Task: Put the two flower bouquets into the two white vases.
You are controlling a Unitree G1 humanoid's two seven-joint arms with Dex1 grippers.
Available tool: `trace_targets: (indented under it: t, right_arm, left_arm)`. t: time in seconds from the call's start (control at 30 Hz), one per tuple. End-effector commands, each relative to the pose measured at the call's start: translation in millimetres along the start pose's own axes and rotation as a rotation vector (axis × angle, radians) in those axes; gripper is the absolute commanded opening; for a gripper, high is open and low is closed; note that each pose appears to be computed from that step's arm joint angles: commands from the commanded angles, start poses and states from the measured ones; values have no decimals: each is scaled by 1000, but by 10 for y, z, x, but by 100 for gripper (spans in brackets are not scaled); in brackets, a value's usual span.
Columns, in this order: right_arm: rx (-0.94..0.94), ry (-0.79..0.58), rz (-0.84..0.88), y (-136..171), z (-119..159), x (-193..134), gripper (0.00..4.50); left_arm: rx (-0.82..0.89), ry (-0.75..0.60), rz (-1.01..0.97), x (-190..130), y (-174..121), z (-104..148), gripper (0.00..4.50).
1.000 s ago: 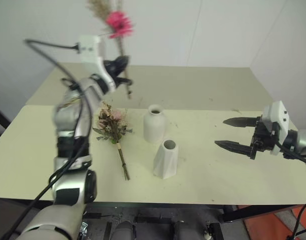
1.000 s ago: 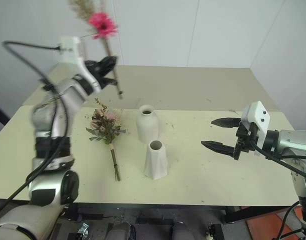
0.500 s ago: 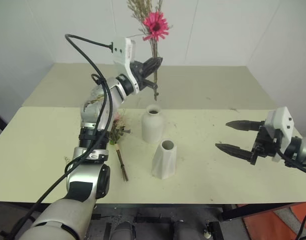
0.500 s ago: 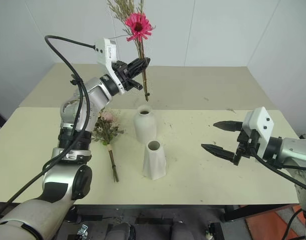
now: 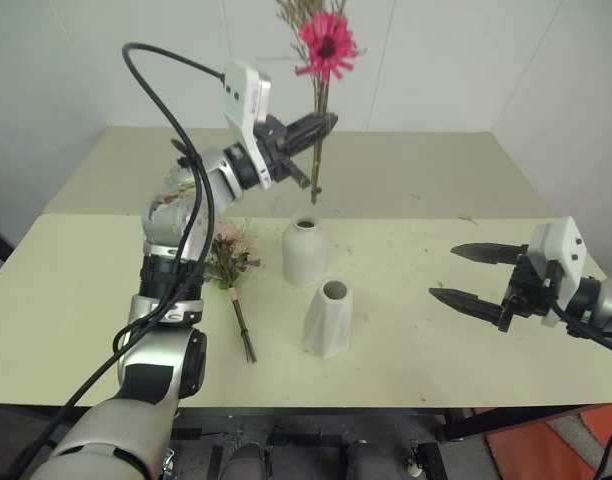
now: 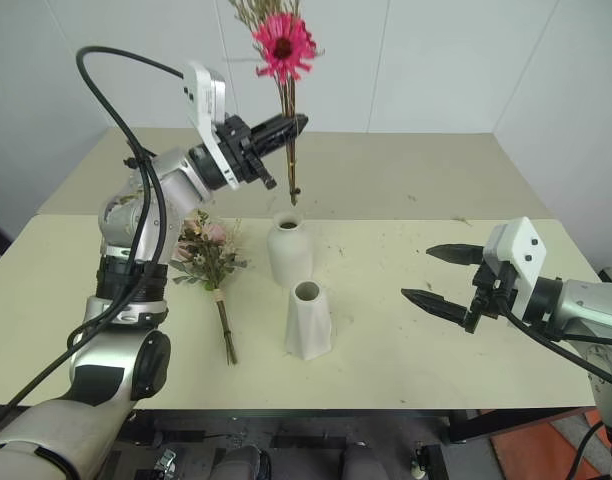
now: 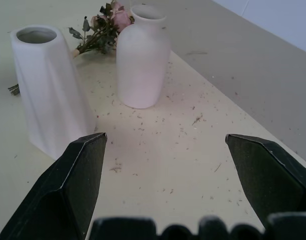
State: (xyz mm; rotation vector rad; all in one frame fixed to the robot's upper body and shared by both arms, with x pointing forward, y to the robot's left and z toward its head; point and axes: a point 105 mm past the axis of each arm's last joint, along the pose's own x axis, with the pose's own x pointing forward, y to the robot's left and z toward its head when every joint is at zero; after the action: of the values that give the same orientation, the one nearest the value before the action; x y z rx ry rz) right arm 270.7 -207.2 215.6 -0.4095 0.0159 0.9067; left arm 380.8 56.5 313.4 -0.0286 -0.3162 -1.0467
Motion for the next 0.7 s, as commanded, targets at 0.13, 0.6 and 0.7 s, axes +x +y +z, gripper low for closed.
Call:
trace_targets:
  t: [0.13, 0.6, 0.7]
  right_arm:
    - [-36, -40, -16, -15, 136, -39, 450]
    - [-36, -39, -20, 11, 138, -60, 450]
    - [-36, -36, -24, 12, 132, -74, 450]
  left_arm:
    - [60, 1, -26, -27, -70, 85, 2]
    - [47, 78, 65, -7, 33, -224, 74]
    - [51, 84, 57, -75, 22, -180, 171]
